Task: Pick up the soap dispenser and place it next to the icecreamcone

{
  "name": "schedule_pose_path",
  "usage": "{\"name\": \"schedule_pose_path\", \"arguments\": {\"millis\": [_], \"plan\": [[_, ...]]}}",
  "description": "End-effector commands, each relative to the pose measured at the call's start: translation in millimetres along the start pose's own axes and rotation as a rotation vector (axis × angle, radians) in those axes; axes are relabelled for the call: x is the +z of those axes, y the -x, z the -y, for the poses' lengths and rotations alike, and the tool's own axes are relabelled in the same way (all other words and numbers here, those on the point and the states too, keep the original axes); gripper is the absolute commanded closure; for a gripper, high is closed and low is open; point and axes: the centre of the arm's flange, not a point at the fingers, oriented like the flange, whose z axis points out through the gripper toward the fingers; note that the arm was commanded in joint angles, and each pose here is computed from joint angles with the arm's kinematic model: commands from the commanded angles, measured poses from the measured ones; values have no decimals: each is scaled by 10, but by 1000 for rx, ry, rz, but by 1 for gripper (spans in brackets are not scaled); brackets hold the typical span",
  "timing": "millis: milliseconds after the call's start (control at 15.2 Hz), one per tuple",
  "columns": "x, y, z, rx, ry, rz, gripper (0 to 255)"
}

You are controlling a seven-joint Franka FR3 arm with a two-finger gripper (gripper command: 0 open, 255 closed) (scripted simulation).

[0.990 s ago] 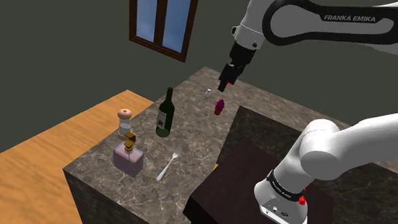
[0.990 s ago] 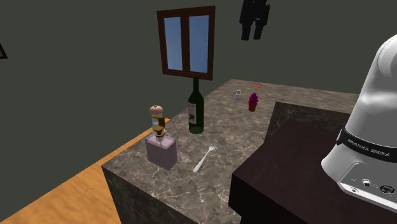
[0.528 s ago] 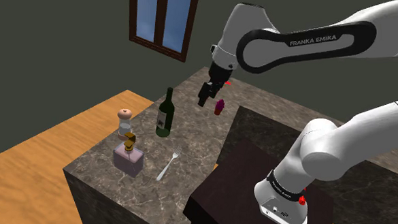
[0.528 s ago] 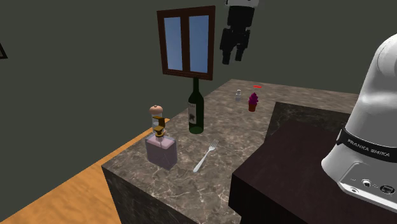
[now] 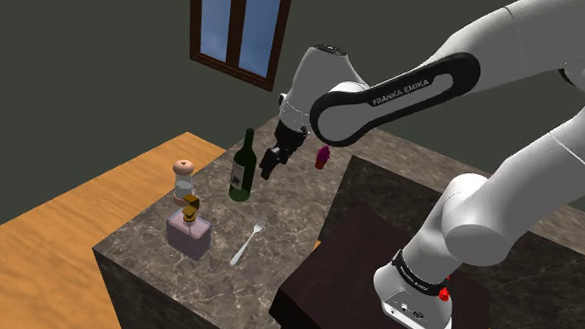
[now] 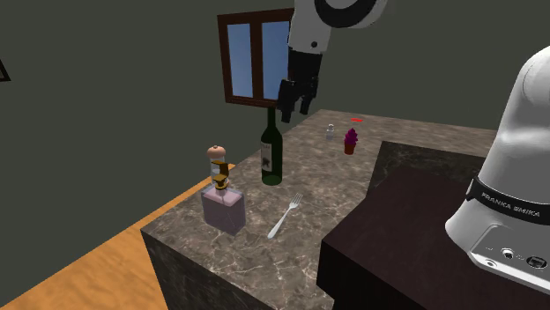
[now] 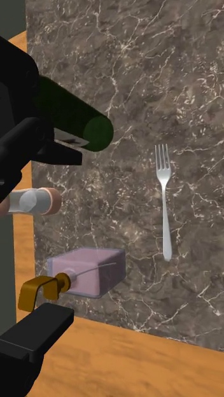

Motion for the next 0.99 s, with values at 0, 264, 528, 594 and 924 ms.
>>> {"name": "schedule_pose_path", "arguments": {"millis": [0, 264, 528, 594, 924], "plan": [[240, -53, 136, -11, -5, -12, 0], [670, -211, 367, -34, -12, -32, 0], [1096, -372, 605, -56, -19, -51, 0], [1202, -412, 665, -61, -21, -56, 0], [1726, -618, 974, -89, -30, -80, 0]]}}
